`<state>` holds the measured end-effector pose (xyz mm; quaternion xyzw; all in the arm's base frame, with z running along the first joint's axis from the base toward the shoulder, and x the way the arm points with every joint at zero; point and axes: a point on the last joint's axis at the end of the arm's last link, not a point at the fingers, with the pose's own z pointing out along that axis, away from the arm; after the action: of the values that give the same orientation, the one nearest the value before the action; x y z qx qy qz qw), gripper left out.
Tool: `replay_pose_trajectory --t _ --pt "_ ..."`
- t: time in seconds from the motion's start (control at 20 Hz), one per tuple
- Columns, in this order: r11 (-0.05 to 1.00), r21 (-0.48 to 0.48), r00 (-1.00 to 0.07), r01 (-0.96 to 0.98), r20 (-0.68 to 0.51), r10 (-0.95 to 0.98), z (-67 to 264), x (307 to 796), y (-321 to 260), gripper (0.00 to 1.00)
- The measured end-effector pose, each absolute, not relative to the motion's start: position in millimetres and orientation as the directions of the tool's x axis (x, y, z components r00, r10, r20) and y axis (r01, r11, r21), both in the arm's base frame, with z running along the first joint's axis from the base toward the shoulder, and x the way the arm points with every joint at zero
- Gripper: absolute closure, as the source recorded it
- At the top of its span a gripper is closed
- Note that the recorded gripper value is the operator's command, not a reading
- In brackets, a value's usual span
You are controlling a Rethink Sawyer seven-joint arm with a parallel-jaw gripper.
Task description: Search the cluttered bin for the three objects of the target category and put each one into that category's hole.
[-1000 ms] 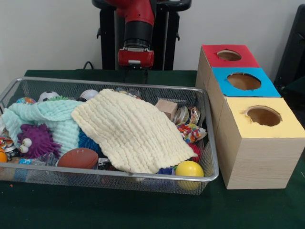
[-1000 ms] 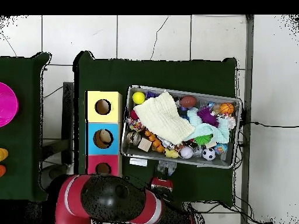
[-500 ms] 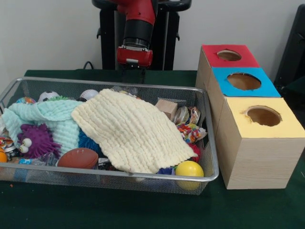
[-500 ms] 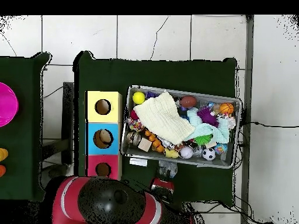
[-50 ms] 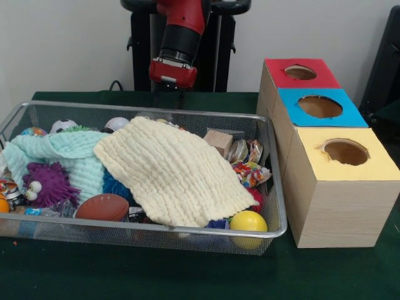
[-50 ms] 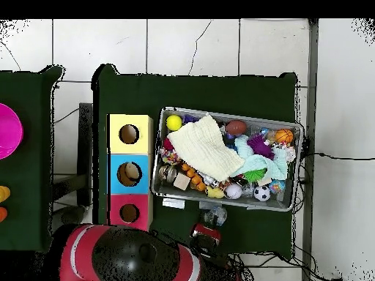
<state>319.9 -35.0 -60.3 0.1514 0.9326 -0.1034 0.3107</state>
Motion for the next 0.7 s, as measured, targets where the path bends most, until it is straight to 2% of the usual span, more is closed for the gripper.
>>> replay_pose_trajectory --t 0.7 --pt "0.902 -0.132 -0.772 0.411 -0.576 0.267 -59.2 320.9 -35.0 0.0"
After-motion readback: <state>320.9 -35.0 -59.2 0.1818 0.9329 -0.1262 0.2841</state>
